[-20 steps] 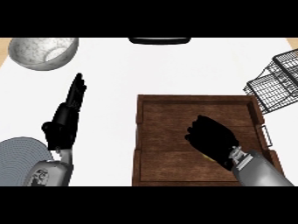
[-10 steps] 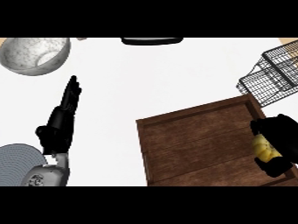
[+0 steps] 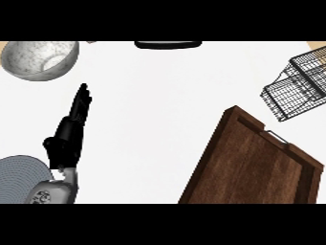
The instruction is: Pick the squash from the tray and place it in the tiered basket
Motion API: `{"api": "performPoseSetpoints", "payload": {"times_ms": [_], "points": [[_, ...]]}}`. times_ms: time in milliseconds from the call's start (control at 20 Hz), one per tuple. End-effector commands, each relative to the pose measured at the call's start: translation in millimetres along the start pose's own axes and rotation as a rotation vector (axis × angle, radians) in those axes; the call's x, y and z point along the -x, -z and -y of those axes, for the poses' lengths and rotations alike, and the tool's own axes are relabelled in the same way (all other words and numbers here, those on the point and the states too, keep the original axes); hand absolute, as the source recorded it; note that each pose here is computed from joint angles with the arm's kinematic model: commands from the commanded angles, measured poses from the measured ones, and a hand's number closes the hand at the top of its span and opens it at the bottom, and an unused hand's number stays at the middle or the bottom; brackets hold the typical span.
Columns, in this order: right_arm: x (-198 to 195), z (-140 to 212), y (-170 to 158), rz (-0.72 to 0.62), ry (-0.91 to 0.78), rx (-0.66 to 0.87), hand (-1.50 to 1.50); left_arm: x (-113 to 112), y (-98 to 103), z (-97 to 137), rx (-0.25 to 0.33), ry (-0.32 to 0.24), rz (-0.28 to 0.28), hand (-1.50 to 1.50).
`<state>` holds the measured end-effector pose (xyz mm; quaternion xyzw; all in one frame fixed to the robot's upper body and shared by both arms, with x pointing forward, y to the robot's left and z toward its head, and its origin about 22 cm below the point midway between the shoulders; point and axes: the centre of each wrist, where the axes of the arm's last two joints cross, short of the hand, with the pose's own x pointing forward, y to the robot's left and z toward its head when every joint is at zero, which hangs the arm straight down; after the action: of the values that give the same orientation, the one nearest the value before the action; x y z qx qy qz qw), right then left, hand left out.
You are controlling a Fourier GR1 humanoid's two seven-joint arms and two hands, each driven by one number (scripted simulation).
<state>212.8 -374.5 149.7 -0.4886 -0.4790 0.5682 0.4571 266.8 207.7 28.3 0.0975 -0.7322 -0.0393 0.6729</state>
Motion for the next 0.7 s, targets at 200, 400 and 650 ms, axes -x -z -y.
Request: {"api": "performPoseSetpoints", "payload": {"times_ms": [200,400,650], "points": [[33.2,111.1,-33.1,-0.07,0.117,0.132,1.5,-3.7,-0.7,7.7,0.027,-0.007,0.018,0.0],[52.9,145.7,-42.3,-0.097,0.157,0.159,1.5,-7.7,1.4,-4.5,0.02,0.004,-0.003,0.0],[63.2,158.0,-29.8,-0.076,0.362,0.149,1.5,9.2,-6.5,0.8,0.033,-0.024,0.006,0.0]]}}
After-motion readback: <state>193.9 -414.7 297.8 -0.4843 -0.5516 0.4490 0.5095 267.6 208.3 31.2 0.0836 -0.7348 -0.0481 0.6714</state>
